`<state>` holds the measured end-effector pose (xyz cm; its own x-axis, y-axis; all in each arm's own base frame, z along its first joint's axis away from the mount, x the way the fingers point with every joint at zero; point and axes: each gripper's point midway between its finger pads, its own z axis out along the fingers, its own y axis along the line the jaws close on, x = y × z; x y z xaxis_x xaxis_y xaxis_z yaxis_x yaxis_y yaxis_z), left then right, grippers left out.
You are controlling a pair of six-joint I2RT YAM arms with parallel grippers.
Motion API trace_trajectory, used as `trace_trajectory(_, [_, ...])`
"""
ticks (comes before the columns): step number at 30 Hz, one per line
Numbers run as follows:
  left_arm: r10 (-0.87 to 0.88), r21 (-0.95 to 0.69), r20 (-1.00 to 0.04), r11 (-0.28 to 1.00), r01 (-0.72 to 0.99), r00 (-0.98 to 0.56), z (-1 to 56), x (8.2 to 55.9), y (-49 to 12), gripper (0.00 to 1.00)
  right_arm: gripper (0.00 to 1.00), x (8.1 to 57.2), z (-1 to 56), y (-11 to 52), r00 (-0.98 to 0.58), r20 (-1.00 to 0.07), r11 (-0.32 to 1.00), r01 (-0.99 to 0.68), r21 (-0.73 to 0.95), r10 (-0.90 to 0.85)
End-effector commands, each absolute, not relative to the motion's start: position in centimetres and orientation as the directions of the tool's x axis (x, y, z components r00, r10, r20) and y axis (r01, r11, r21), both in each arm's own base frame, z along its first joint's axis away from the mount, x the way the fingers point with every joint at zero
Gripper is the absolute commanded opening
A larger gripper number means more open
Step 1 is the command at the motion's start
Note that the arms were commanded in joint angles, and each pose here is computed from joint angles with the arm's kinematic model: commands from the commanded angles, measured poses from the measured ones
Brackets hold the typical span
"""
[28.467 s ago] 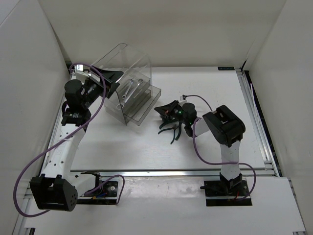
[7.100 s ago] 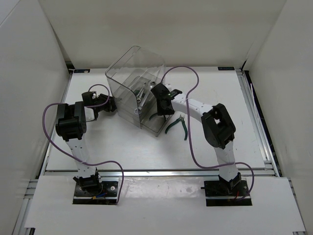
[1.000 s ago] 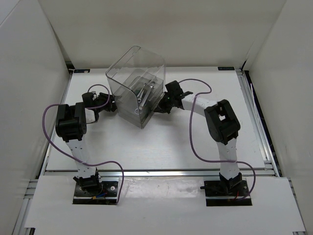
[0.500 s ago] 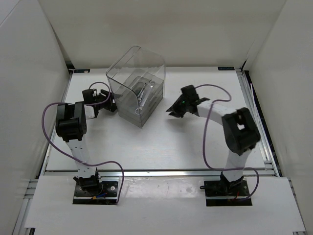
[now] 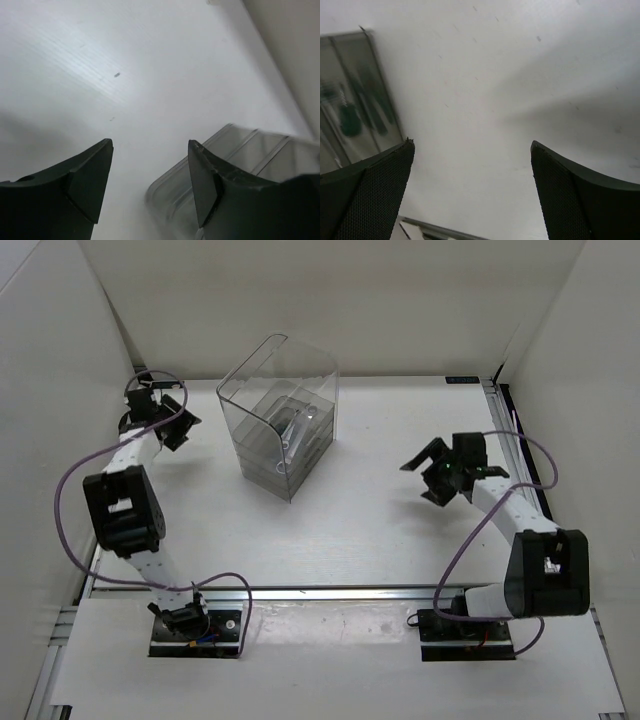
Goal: Sort the tools into containers
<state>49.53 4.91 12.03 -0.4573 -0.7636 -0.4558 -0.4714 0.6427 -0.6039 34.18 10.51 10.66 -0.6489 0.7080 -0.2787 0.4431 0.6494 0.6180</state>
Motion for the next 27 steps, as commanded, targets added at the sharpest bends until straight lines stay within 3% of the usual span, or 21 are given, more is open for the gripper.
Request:
trace_trajectory(1, [-0.620, -0.337, -0.651, 0.753, -0.565, -0.438, 12.6, 43.0, 8.8, 0.72, 0.99, 30.6, 10.5, 10.7, -0.724, -0.286, 0.689, 0.347, 0.636, 0.628])
trace_trajectory(2, [-0.588, -0.320, -0.704, 0.763, -0.562, -0.398, 13.3, 41.8, 9.3, 0.74, 0.99, 30.1, 11.2, 10.7, -0.716, -0.309, 0.688, 0.320, 0.651, 0.626])
trace_trajectory(3, [-0.508, -0.342, -0.824, 0.799, -0.495, -0.251, 18.5, 41.3, 9.9, 0.75, 0.99, 29.9, 11.5, 10.2, -0.704, -0.325, 0.681, 0.305, 0.665, 0.632])
trace_trajectory(4, [-0.491, -0.289, -0.829, 0.787, -0.545, -0.268, 15.0, 38.2, 10.4, 0.80, 0.99, 28.9, 10.8, 10.3, -0.723, -0.299, 0.670, 0.296, 0.681, 0.623])
trace_trajectory(5, [-0.465, -0.280, -0.853, 0.791, -0.543, -0.237, 15.3, 37.0, 10.5, 0.99, 0.99, 28.9, 11.8, 10.3, -0.713, -0.328, 0.662, 0.252, 0.706, 0.620])
trace_trajectory(9, [-0.352, -0.131, -0.879, 0.828, -0.544, -0.323, 13.6, 33.0, 10.9, 0.99, 0.99, 28.7, 11.8, 10.2, -0.731, -0.331, 0.677, 0.236, 0.698, 0.596])
trace_trajectory(18, [-0.390, -0.185, -0.863, 0.836, -0.517, -0.322, 11.7, 29.6, 9.1, 0.99, 0.99, 29.8, 12.8, 11.0, -0.758, -0.410, 0.756, 0.163, 0.634, 0.507])
trace_trajectory(27, [-0.337, -0.109, -0.837, 0.875, -0.471, -0.431, 10.5, 27.4, 8.3, 0.99, 0.99, 29.6, 12.2, 8.9, -0.715, -0.472, 0.832, 0.286, 0.476, 0.516])
